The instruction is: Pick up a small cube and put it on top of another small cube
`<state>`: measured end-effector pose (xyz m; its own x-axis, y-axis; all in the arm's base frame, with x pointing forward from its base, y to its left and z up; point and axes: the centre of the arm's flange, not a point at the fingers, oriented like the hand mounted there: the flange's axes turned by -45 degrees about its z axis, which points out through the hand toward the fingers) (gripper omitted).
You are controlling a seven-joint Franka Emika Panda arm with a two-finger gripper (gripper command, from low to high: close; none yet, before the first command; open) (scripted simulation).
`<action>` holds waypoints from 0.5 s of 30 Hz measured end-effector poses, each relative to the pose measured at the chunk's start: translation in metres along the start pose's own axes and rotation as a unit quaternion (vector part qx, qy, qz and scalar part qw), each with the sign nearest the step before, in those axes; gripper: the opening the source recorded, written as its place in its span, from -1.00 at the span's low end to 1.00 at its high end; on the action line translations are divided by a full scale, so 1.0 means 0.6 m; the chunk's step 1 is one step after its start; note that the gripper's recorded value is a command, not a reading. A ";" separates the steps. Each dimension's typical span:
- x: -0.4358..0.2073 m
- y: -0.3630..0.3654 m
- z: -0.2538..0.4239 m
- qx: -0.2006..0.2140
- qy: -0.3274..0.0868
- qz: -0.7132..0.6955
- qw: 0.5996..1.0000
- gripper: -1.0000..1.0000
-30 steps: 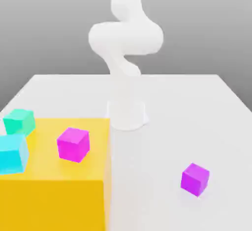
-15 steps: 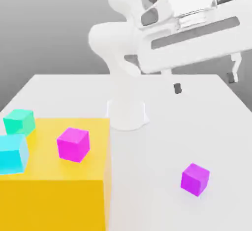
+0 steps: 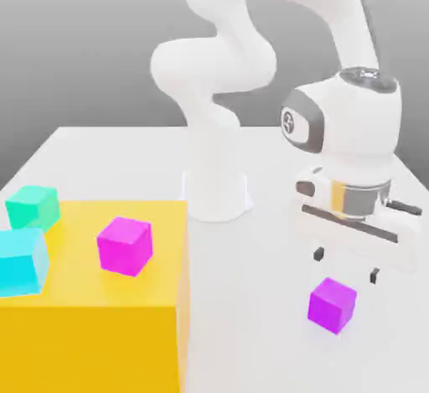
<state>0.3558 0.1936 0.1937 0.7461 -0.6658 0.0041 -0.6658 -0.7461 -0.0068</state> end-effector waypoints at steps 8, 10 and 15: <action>-0.003 0.003 0.091 -0.003 0.000 0.003 1.000 0.00; -0.003 0.004 0.099 -0.003 -0.001 0.003 1.000 -1.00; -0.004 0.004 0.102 -0.002 -0.001 0.003 1.000 -1.00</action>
<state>0.3528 0.1933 0.1324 0.7418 -0.6706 0.0013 -0.6706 -0.7418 -0.0028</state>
